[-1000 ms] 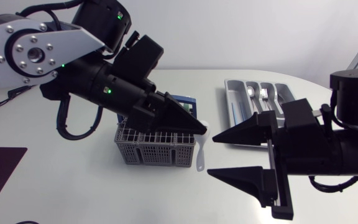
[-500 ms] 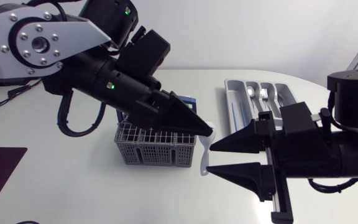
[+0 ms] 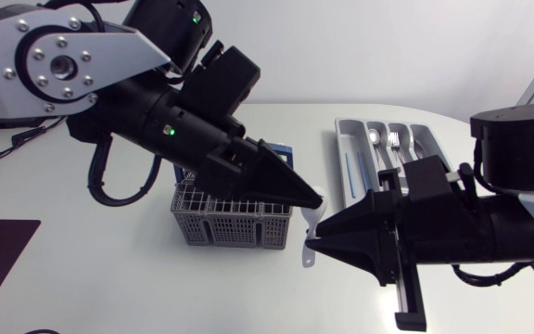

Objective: Unload the cutlery basket into the drawer organizer.

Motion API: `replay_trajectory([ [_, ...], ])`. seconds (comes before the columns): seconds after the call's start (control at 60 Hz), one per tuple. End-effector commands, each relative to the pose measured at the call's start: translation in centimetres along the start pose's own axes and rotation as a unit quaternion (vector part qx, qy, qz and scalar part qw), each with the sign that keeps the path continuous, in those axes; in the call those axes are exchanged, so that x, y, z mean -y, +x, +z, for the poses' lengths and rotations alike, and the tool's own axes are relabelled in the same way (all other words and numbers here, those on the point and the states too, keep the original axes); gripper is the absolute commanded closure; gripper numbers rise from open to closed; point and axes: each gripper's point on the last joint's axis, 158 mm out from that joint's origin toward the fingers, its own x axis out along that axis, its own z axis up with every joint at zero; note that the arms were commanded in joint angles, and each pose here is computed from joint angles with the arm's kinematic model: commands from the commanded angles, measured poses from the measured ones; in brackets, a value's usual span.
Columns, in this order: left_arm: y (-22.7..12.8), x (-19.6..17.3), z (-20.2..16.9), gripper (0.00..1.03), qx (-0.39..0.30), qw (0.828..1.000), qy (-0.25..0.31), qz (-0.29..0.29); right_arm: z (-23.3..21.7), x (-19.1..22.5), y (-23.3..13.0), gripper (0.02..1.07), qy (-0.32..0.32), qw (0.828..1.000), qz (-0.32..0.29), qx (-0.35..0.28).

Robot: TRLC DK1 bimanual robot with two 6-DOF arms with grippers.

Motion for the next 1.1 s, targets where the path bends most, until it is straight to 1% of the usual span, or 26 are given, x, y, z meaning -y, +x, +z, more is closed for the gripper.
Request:
replay_trajectory([
  [0.0, 0.2, 0.3, 0.6, 0.96, 0.0, 1.0, 0.007, -0.011, 0.6, 0.0, 0.1, 1.0, -0.014, 1.0, 0.003, 0.004],
  [0.133, -0.3, -0.2, 0.9, 0.96, 0.006, 1.0, 0.005, -0.005, 0.3, -0.1, 0.3, 1.01, -0.012, 1.0, 0.003, 0.0],
  [0.167, -0.5, -0.6, 1.1, 0.95, 0.01, 1.0, 0.004, 0.0, 0.2, -0.2, 0.3, 1.01, -0.011, 1.0, 0.005, -0.002],
  [0.183, -0.6, -0.7, 1.2, 0.92, 0.011, 1.0, 0.003, 0.001, 0.1, -0.2, 0.3, 1.01, -0.01, 1.0, 0.005, -0.003],
  [0.2, -0.7, -0.8, 1.2, 0.88, 0.012, 1.0, 0.002, 0.002, 0.1, -0.3, 0.3, 1.01, -0.01, 1.0, 0.006, -0.003],
  [0.233, -0.8, -1.0, 1.4, 0.75, 0.014, 1.0, 0.0, 0.004, 0.0, -0.4, 0.3, 1.01, -0.009, 1.0, 0.007, -0.004],
  [0.25, -0.9, -1.1, 1.5, 0.66, 0.016, 1.0, -0.001, 0.006, 0.0, -0.4, 0.3, 1.01, -0.009, 1.0, 0.006, -0.004],
  [0.3, -1.2, -1.4, 1.8, 0.44, 0.021, 1.0, -0.003, 0.01, -0.2, -0.5, 0.3, 1.01, -0.006, 1.0, 0.008, -0.007],
  [0.35, -1.5, -1.6, 2.1, 0.17, 0.026, 1.0, -0.003, 0.013, -0.2, -0.7, 0.1, 1.01, -0.006, 1.0, 0.009, -0.007],
  [0.383, -1.9, -1.9, 2.5, 0.04, 0.032, 0.999, -0.006, 0.019, -0.3, -0.8, 0.1, 1.01, -0.005, 1.0, 0.009, -0.009],
  [0.5, -4.3, -3.4, 4.5, 0.04, 0.07, 0.996, -0.019, 0.047, -0.7, -0.4, -0.4, 1.01, 0.0, 1.0, -0.003, -0.019],
  [0.567, -5.8, -4.6, 5.3, 0.04, 0.09, 0.992, -0.024, 0.079, -1.1, 0.4, -1.1, 1.01, 0.001, 0.999, -0.021, -0.025],
  [0.633, -6.9, -6.3, 5.4, 0.04, 0.095, 0.985, -0.02, 0.143, -1.7, 1.6, -2.0, 1.01, 0.001, 0.998, -0.048, -0.034],
  [0.667, -7.5, -7.4, 5.3, 0.04, 0.094, 0.978, -0.02, 0.185, -2.2, 2.4, -2.7, 1.01, 0.0, 0.997, -0.066, -0.04],
  [0.717, -8.1, -8.6, 4.9, 0.04, 0.092, 0.971, -0.023, 0.22, -3.1, 4.2, -3.6, 1.01, -0.005, 0.993, -0.102, -0.054],
  [0.75, -8.7, -9.6, 4.5, 0.04, 0.089, 0.963, -0.026, 0.253, -4.0, 5.5, -4.2, 1.01, -0.018, 0.988, -0.134, -0.071],
  [0.817, -9.4, -10.9, 3.4, 0.04, 0.079, 0.952, -0.028, 0.296, -5.2, 7.7, -5.2, 1.01, -0.027, 0.98, -0.178, -0.089],
  [0.867, -10.1, -12.0, 2.7, 0.04, 0.074, 0.941, -0.032, 0.33, -6.7, 9.9, -6.4, 1.01, -0.043, 0.966, -0.227, -0.116],
  [0.917, -10.6, -12.6, 1.7, 0.04, 0.064, 0.933, -0.031, 0.353, -7.7, 11.4, -7.3, 1.01, -0.056, 0.955, -0.259, -0.134],
  [0.967, -11.3, -13.2, 0.8, 0.04, 0.057, 0.924, -0.031, 0.376, -9.0, 13.0, -8.2, 1.01, -0.074, 0.94, -0.293, -0.161],
  [1.017, -11.7, -13.4, 0.2, 0.04, 0.055, 0.921, -0.033, 0.385, -10.2, 14.1, -9.0, 1.01, -0.084, 0.93, -0.308, -0.181],
  [1.083, -12.9, -14.1, -0.6, 0.04, 0.055, 0.911, -0.042, 0.406, -12.3, 16.3, -10.9, 1.01, -0.094, 0.909, -0.347, -0.211],
])
